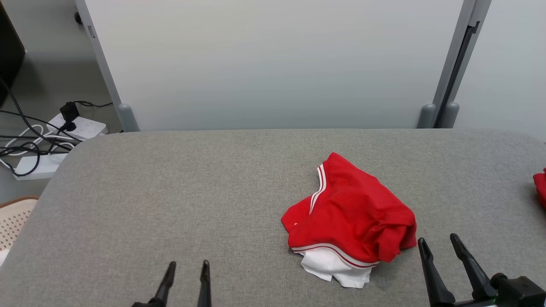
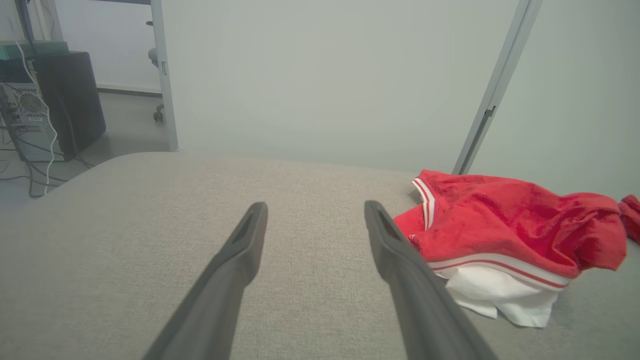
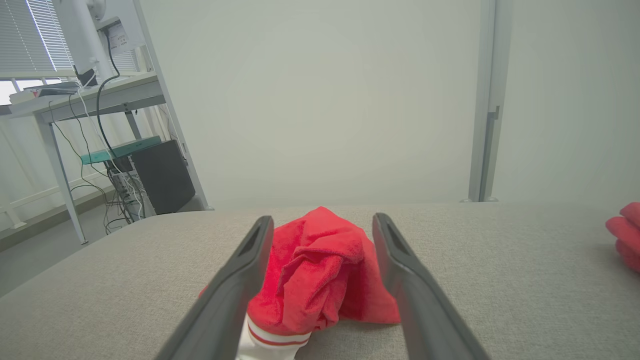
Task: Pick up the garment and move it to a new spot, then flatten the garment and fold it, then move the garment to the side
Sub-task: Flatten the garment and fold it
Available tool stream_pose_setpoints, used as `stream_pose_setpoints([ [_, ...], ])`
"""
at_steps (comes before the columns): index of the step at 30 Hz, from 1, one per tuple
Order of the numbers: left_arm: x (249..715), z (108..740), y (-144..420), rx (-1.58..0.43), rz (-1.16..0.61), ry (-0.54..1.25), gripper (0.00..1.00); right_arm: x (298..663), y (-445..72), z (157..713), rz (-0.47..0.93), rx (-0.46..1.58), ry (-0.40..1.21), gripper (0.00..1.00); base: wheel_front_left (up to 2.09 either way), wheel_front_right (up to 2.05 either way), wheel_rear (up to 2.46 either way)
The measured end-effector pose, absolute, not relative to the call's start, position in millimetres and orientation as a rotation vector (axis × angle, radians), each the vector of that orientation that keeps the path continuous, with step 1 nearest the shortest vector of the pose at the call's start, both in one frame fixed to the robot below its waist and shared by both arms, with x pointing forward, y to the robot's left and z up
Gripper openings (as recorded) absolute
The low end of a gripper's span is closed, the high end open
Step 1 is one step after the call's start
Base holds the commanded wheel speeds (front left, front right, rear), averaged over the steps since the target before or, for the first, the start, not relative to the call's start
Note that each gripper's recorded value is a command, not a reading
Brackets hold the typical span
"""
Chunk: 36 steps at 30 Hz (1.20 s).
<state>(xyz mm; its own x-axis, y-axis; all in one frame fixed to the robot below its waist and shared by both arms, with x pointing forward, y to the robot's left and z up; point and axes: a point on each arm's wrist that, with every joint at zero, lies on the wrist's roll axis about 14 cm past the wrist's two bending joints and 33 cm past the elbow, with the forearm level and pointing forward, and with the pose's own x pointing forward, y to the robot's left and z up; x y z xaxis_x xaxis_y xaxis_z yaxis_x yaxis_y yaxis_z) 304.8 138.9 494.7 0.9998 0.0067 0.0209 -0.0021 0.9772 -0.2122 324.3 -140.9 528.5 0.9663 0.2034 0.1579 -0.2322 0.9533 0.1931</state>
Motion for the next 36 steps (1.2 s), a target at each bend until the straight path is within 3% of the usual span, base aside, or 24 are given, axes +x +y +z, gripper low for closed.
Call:
stream_pose_setpoints([
  [25,356.2,440.6,-4.1,-0.259,-0.488,0.250,1.00,333.2,-168.7,517.5,0.152,0.187,-0.099,1.00,0.00,0.00,0.00],
  [36,383.1,398.0,-31.6,-0.179,-0.556,0.411,1.00,340.7,-195.5,514.4,0.083,0.166,-0.085,1.00,0.00,0.00,0.00],
])
